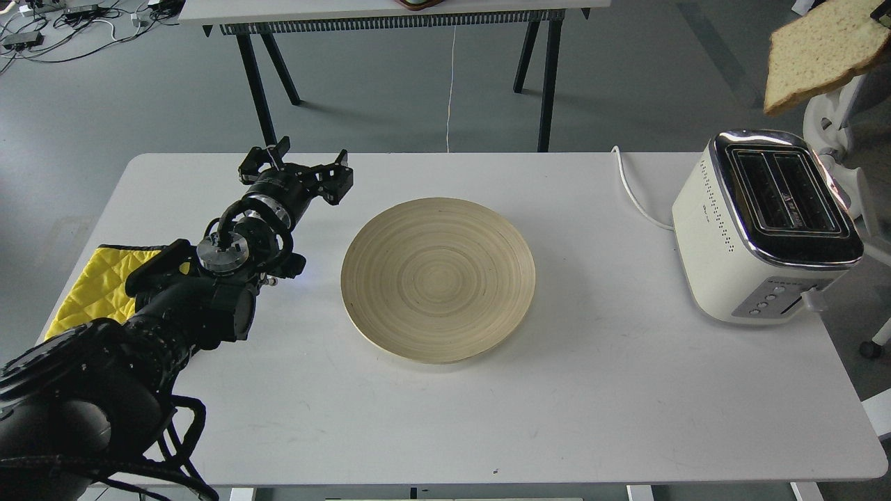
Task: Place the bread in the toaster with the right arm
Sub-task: 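Carry the bread above the toaster slot with the right gripper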
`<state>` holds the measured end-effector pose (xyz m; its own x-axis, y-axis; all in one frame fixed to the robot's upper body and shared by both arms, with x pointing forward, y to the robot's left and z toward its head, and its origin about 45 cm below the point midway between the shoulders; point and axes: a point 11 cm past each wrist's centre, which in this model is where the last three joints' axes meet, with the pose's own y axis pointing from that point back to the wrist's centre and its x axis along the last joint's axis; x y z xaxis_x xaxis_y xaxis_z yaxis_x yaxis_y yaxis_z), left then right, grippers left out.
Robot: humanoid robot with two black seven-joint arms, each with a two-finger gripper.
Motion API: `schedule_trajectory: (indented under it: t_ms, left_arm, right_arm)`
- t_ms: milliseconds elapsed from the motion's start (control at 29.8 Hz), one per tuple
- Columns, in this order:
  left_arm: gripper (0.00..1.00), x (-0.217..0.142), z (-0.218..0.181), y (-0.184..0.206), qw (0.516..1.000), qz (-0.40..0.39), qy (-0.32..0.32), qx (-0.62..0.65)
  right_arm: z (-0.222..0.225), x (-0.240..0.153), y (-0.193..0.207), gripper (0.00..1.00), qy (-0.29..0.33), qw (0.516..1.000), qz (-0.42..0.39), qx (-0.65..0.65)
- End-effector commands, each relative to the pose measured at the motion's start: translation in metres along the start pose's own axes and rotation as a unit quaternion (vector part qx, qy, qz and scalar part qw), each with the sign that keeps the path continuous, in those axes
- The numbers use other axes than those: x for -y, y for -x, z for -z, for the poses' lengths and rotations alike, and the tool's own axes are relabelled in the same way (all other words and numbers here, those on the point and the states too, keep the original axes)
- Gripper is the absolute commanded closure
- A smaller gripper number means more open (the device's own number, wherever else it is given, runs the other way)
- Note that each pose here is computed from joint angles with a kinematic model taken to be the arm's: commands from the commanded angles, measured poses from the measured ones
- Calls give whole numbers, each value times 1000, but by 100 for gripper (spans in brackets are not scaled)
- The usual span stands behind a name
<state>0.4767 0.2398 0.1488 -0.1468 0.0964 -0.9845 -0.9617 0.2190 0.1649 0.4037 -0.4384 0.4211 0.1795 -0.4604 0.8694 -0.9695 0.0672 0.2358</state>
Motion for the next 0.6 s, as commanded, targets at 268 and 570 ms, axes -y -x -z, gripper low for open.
schedule_trajectory:
  t_ms: [268,570]
  left_arm:
    - [0,0,0,0,1000,0,0,0]
    - [0,0,0,0,1000,0,0,0]
  right_arm:
    - [-14,-19,14,100,41,996,47,-57]
    - [-17,-23,23,100,56,994,66,-71]
